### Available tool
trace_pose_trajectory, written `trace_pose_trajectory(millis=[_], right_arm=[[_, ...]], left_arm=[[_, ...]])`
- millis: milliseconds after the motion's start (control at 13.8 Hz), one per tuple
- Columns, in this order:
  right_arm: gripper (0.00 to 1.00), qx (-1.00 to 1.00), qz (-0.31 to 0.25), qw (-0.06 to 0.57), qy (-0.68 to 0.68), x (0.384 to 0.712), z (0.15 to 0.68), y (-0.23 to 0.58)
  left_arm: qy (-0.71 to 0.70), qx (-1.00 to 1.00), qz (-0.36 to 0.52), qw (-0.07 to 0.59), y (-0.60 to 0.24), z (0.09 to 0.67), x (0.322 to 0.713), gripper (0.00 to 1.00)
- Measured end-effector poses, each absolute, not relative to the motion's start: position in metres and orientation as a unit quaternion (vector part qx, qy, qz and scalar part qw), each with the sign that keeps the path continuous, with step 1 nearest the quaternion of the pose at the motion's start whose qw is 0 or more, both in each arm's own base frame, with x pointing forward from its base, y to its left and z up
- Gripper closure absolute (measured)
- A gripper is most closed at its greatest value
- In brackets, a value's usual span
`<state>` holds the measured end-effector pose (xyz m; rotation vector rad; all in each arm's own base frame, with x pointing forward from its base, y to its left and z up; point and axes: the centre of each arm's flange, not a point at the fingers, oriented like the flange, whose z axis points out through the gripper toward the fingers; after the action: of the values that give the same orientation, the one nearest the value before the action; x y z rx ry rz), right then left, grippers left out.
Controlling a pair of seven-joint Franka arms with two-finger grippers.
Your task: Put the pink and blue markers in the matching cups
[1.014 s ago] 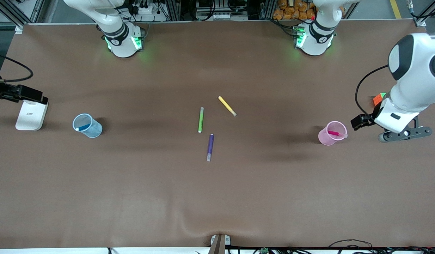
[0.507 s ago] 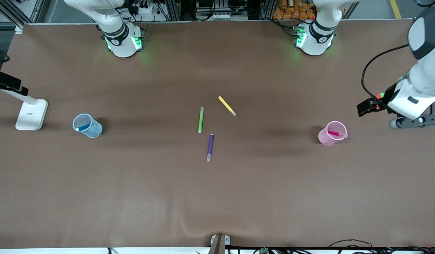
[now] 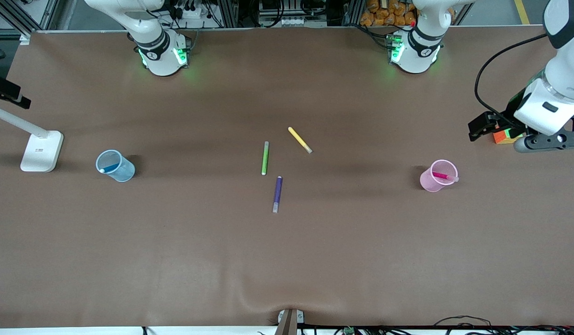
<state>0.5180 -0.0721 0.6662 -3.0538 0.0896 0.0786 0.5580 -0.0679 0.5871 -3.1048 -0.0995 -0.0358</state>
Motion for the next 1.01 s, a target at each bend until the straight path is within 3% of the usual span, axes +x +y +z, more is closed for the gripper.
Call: trace_pose_trajectory(millis=[217, 1014], right_arm=[[0.0, -0.998, 0.018, 0.046, 0.032, 0.502, 0.658, -0.072], [0.0, -0.998, 0.0, 0.03, 0.061, 0.51, 0.666, -0.045]], left_arm=[[-0.033, -0.999, -0.016, 0.018, -0.068, 0.592, 0.556, 0.0], [-0.036, -0.999, -0.003, 0.01, -0.068, 0.622, 0.547, 0.0]])
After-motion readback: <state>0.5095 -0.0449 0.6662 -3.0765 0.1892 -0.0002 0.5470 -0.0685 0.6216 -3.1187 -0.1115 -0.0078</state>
